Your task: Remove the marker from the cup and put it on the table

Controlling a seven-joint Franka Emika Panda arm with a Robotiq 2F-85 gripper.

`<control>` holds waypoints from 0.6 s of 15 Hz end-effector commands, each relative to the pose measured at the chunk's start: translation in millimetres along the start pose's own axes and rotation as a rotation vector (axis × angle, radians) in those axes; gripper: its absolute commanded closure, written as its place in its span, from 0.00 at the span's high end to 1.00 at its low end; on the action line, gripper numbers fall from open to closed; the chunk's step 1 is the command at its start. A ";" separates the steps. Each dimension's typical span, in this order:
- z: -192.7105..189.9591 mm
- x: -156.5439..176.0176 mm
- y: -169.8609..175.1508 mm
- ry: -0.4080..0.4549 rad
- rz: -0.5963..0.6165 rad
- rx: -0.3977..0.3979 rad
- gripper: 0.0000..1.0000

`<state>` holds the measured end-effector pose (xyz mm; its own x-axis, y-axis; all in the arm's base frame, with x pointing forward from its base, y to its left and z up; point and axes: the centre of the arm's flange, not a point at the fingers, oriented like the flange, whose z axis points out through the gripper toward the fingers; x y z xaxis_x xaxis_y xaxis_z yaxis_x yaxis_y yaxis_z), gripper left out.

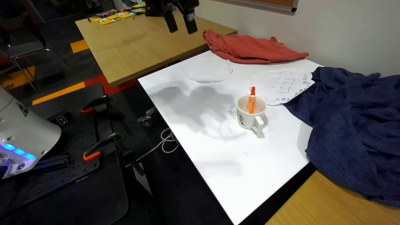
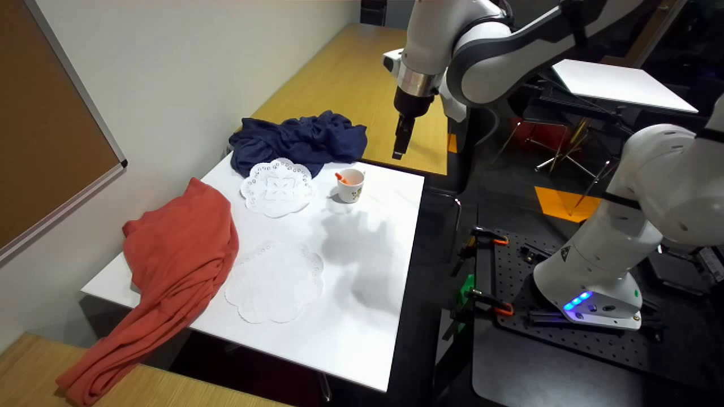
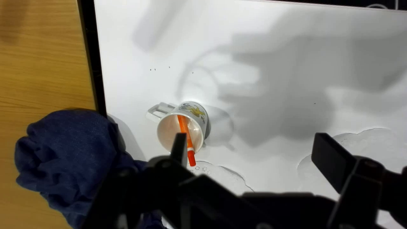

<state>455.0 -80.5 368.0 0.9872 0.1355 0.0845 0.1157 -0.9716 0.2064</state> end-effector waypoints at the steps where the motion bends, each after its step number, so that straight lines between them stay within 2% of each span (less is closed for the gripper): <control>1: 6.0 1.8 0.6 -0.012 0.000 0.002 1.00; 7: 4.8 2.5 -0.5 -0.009 -0.002 0.001 1.00; 9: 12.0 11.9 7.1 0.027 0.015 -0.008 1.00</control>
<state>458.2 -80.7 362.3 0.9880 0.1360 0.0736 0.1185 -0.9716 0.2048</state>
